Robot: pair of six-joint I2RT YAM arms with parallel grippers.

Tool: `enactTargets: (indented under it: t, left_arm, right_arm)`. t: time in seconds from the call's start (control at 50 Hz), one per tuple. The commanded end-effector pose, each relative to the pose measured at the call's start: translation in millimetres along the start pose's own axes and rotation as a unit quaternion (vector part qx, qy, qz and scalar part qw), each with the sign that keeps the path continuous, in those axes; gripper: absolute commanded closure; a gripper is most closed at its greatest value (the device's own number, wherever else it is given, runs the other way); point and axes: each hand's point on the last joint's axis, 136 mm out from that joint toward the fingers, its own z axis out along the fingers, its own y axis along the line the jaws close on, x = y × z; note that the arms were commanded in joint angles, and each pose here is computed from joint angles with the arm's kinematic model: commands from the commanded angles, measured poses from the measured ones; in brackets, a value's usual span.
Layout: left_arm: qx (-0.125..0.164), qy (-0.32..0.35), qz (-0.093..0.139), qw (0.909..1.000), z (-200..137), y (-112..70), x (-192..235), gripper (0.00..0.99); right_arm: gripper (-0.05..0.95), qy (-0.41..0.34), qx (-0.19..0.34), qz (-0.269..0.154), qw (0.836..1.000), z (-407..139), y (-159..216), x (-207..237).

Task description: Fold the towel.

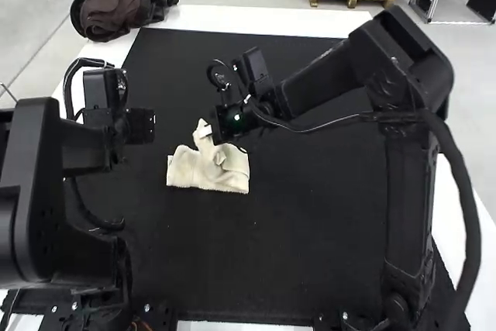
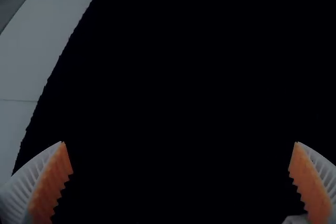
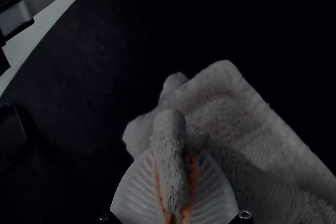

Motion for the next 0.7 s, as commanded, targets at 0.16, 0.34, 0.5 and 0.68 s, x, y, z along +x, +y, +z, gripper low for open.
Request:
enactTargets:
  t: [0.16,0.34,0.5,0.68]
  left_arm:
    - [-0.012,-0.035,-0.001,0.9993,-3.0,10.7,-27.4,0.026]
    - [-0.019,-0.036,-0.004,0.9992,-3.5,17.5,-27.5,0.026]
    - [-0.024,-0.034,-0.004,0.9991,-3.7,22.2,-25.9,0.026]
    - [-0.025,-0.032,-0.004,0.9992,-3.6,22.6,-24.7,0.026]
  right_arm:
    - [0.92,-0.019,-0.02,-0.019,0.999,21.3,23.4,-24.1]
    - [0.92,-0.015,-0.028,-0.02,0.999,32.7,31.2,-23.2]
    - [0.92,-0.01,-0.033,-0.023,0.999,39.9,37.0,-19.5]
    - [0.47,-0.014,-0.04,-0.01,0.999,41.9,45.7,-24.4]
